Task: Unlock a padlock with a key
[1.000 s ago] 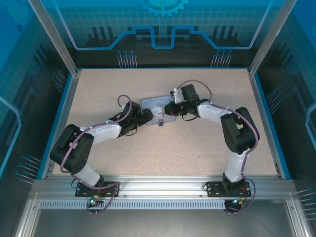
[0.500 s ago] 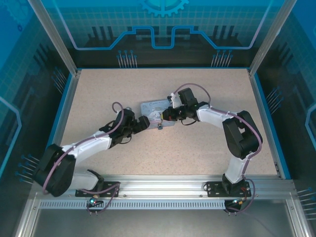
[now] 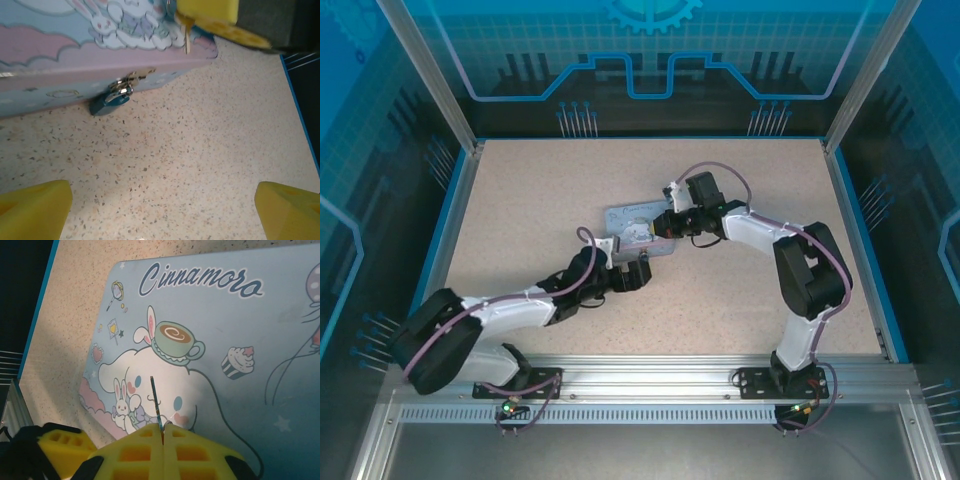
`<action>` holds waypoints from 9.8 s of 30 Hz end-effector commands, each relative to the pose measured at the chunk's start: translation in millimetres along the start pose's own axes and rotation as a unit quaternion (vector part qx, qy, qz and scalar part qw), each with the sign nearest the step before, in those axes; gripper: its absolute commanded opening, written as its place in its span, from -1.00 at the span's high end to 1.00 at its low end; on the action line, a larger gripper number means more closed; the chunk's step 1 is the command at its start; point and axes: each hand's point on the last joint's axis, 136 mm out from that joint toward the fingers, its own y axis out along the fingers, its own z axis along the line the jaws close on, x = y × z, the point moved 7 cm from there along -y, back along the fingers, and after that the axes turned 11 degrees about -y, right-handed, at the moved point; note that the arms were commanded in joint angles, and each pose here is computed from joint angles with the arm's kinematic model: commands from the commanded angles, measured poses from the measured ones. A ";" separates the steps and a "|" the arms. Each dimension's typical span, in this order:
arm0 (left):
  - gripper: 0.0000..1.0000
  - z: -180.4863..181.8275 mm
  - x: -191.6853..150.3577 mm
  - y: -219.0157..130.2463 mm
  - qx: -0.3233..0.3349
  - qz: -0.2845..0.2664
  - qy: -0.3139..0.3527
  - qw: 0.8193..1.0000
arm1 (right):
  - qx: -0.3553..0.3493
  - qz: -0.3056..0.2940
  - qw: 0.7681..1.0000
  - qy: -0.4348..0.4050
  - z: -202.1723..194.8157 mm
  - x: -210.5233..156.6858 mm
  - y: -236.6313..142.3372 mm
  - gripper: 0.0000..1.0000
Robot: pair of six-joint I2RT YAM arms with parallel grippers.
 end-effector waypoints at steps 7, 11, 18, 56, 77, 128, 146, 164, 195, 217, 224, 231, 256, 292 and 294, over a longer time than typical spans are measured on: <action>-0.91 12.6 -5.0 22.1 -0.086 -0.078 0.059 0.991 | -0.014 -0.004 1.000 -0.009 -8.9 8.9 4.6 1.00; -0.89 23.5 -10.1 31.9 -0.112 -0.101 0.052 0.987 | -0.025 0.003 1.000 -0.008 -11.3 8.2 5.9 1.00; -0.86 35.8 -8.3 36.5 -0.077 -0.118 0.039 0.989 | -0.043 0.010 0.999 -0.011 -11.0 11.4 5.8 1.00; -0.86 19.8 3.0 83.6 -0.044 -0.085 0.080 0.992 | -0.049 0.037 0.998 -0.004 -13.3 8.4 18.4 1.00; -0.39 6.3 10.4 85.3 -0.085 -0.110 0.002 0.990 | -0.035 0.031 0.999 -0.001 -10.3 8.1 19.7 1.00; 0.58 -2.4 10.8 97.2 -0.024 -0.137 -0.064 0.988 | -0.021 0.027 0.999 0.015 -11.7 4.6 21.4 1.00; -0.15 5.9 14.5 69.3 0.034 -0.168 0.002 0.985 | -0.004 0.002 1.000 -0.001 -2.6 13.8 9.4 1.00; -0.44 16.2 35.9 41.2 0.044 -0.205 0.017 0.978 | 0.045 -0.049 0.998 -0.016 -16.4 55.0 6.3 1.00; -0.60 6.8 -0.8 -20.2 0.055 -0.121 0.080 0.988 | 0.020 0.126 0.991 0.035 5.6 -50.6 40.8 1.00; -0.68 -1.1 9.3 -33.9 0.061 -0.151 0.094 0.982 | 0.039 0.020 0.999 -0.013 -9.8 50.8 40.6 0.99; -0.69 -1.7 10.4 -35.2 0.063 -0.154 0.099 0.981 | 0.039 0.056 0.998 0.017 -19.2 33.6 57.7 0.99; -0.69 -0.5 8.7 -33.5 0.067 -0.145 0.110 0.981 | 0.031 0.114 0.992 0.042 -20.4 -6.1 60.0 0.99; -0.87 -2.0 8.8 20.2 -0.042 -0.116 0.121 0.985 | 0.056 0.095 0.994 0.020 2.4 -12.9 38.1 0.99; -0.85 5.4 3.9 81.0 -0.058 -0.037 0.111 0.991 | 0.000 0.076 0.997 0.022 -17.9 9.4 19.6 0.98; -0.85 4.0 2.6 81.5 -0.059 -0.034 0.110 0.992 | -0.001 0.078 0.997 0.024 -18.5 8.5 20.4 0.98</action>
